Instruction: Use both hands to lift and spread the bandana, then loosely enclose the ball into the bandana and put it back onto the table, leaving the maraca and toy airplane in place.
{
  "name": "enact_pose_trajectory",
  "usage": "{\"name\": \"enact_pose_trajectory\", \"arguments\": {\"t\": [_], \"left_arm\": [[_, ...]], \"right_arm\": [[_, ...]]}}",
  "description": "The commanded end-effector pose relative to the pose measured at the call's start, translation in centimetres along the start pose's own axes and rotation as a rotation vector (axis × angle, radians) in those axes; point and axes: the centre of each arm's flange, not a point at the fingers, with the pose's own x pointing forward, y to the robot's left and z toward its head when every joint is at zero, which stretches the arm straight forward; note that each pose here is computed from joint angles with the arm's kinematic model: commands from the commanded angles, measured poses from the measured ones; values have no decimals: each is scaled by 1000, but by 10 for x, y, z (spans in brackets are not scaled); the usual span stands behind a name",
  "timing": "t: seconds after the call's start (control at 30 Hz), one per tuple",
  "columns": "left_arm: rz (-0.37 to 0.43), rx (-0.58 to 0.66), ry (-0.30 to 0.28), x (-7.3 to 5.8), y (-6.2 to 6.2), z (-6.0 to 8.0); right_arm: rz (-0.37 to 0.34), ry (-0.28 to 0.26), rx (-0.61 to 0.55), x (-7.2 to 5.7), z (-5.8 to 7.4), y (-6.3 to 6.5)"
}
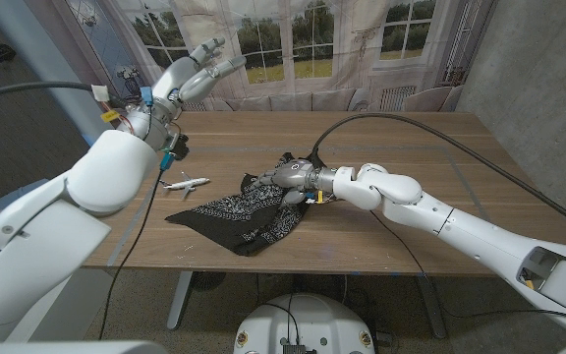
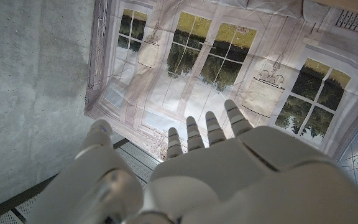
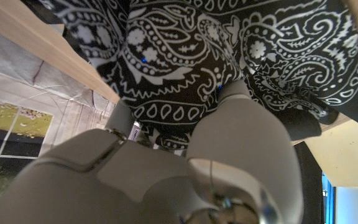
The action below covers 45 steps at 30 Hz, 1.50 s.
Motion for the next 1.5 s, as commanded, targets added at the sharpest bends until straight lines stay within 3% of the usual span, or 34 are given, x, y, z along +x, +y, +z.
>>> {"name": "enact_pose_trajectory", "arguments": {"t": [0.03, 0.23, 0.4, 0.63, 0.83, 1.0, 1.3, 1.5], "left_arm": [[0, -5, 4, -1, 0, -4], [0, -3, 2, -1, 1, -5], [-1, -4, 1, 1, 1, -6], [-5, -7, 2, 4, 1, -7], [-8, -8, 2, 6, 0, -8], [-11, -6, 5, 8, 0, -8], [-19, -5, 6, 14, -1, -8], [-29, -5, 10, 20, -3, -9]], "right_arm": [[-79, -4, 278, 3, -21, 7], [-90, -55, 681, 4, -42, 13], [-34, -121, 1008, 9, -58, 18], [42, -202, 1345, 15, -70, 22], [88, -262, 1533, 19, -78, 22], [167, -343, 1686, 24, -82, 24], [435, -552, 1977, 39, -78, 34], [429, -606, 2052, 43, -80, 34]]}}
